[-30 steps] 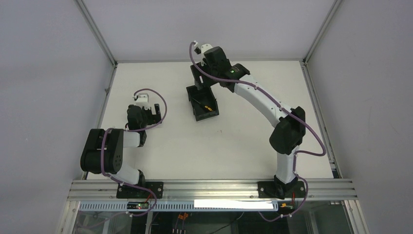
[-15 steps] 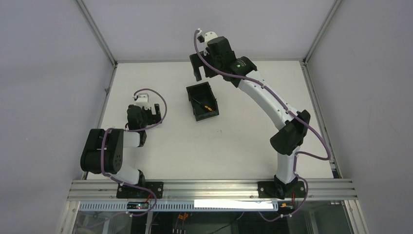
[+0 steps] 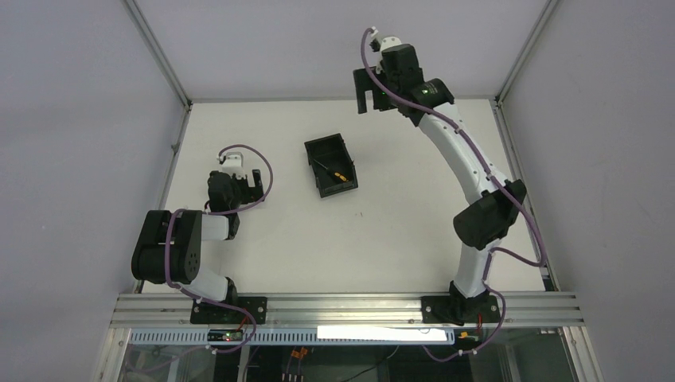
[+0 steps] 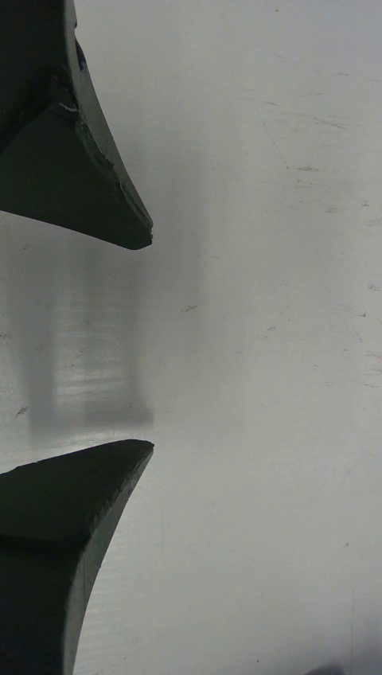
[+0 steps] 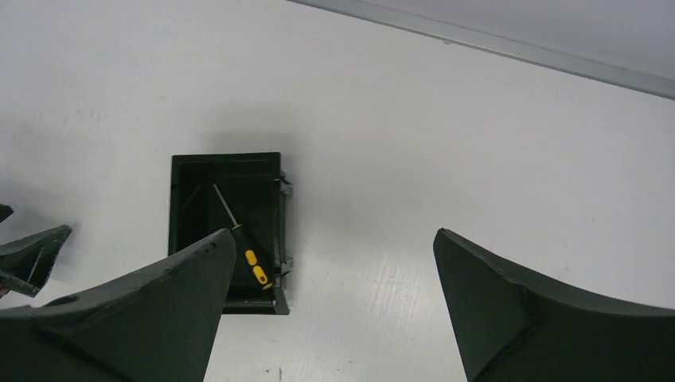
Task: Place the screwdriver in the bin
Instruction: Reset both arms
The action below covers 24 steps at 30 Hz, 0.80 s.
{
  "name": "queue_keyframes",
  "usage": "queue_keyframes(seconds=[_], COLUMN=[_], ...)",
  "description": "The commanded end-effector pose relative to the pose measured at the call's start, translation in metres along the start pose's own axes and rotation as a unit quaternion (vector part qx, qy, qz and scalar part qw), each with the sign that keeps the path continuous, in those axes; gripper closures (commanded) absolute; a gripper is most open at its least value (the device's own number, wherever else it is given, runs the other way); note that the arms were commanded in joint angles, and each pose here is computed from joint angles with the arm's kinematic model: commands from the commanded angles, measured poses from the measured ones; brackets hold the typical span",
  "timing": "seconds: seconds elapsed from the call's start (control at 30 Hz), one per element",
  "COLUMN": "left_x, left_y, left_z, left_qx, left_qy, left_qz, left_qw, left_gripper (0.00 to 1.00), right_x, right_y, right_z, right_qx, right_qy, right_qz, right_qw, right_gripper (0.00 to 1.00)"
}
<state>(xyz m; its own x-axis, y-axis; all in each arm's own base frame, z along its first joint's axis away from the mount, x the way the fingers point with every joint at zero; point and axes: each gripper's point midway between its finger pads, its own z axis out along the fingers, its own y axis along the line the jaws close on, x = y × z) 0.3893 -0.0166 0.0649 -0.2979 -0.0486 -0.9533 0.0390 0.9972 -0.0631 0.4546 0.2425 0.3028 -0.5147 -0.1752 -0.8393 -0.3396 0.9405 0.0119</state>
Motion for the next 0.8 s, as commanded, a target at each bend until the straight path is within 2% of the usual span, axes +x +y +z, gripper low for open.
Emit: queue_keyframes(seconds=[0.0,0.4,0.57,0.77], left_x=[-0.014,-0.014,-0.014,-0.014], left_y=[-0.001,-0.001,-0.001,-0.001], left_z=[0.0,0.0,0.0,0.0], left_qx=[-0.005,-0.004,-0.004,-0.005], left_qy=[-0.024,-0.024,-0.024,-0.024], left_qz=[0.0,0.0,0.0,0.0], left_qw=[1.0,1.0,1.0,1.0], left_gripper=[0.01,0.01,0.01,0.01], right_x=[-0.029,-0.032,-0.022,-0.015], right_y=[-0.033,-0.119,-0.155,-0.177], right_z=[-0.049,-0.079,-0.086,-0.102], right_qx=[0.024,0.073,0.107,0.122], right_qy=[-0.05,-0.073,-0.057,-0.064], right_qz=[0.018,0.053,0.072,0.087], right_qw=[0.998,0.993,0.99,0.987], right_gripper=[0.01,0.01,0.01,0.01])
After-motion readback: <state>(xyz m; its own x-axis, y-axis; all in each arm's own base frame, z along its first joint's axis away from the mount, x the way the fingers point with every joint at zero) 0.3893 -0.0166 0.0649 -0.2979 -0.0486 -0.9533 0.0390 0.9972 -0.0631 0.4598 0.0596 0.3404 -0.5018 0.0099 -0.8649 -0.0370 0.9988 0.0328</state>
